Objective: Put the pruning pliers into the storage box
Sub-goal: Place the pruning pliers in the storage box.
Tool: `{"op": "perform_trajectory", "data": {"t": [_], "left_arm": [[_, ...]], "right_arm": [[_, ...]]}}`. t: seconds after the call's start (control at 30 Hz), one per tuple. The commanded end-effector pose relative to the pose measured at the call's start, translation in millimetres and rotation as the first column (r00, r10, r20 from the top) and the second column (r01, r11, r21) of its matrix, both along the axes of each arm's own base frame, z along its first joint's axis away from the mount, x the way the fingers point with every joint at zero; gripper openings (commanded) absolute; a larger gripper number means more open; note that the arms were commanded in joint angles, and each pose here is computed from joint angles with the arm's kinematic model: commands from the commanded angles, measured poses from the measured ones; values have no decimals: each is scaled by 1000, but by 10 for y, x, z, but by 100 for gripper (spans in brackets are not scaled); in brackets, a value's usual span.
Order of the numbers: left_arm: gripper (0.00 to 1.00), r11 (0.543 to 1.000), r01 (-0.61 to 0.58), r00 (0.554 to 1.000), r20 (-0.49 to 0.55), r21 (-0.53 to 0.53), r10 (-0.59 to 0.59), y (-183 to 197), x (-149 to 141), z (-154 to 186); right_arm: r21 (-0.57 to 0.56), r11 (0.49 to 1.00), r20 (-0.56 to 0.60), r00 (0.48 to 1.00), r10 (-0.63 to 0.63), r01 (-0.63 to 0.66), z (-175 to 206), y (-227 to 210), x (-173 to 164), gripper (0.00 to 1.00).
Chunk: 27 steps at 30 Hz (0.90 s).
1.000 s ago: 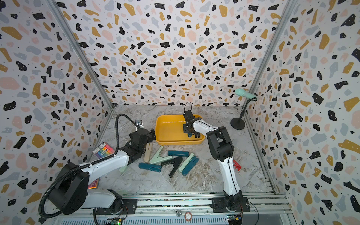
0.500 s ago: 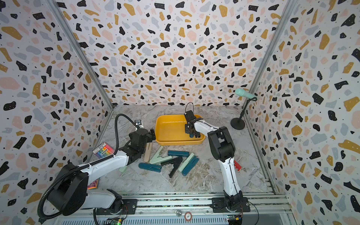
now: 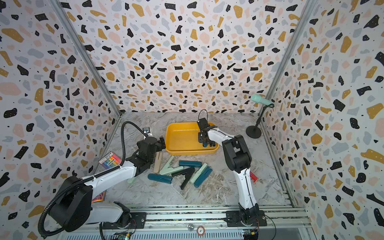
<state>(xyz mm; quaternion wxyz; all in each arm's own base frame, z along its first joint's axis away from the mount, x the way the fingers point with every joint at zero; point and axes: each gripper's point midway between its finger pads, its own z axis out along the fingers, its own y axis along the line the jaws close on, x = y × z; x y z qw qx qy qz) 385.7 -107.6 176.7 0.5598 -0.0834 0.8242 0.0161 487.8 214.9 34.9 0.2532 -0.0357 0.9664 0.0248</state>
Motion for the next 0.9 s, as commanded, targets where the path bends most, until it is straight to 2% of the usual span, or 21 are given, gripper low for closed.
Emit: {"op": "perform_trajectory", "data": {"t": [0.0,0.43,0.57,0.7,0.8,0.87], "left_arm": [[99,1000,-17,1000,24,9,17,64,-16,76],[99,1000,7,1000,30,-2,-7,24,-20,123],[99,997,77,996,38,-31,-76,-99,-54,153],[99,982,182,982,67,-53,-179,-354,-210,211],[99,936,351,933,87,-11,-349,-733,-402,286],[100,838,544,837,46,43,-546,-1092,-572,233]], "right_arm": [[34,999,52,999,-14,13,394,-16,-8,50],[113,993,236,972,5,-32,1229,46,-58,54],[115,992,302,953,7,-44,1473,-64,-195,56],[125,992,339,941,-16,-28,1547,-264,-356,59],[148,989,337,940,-51,0,1525,-485,-462,60],[157,987,343,936,-76,22,1522,-644,-530,60]]}}
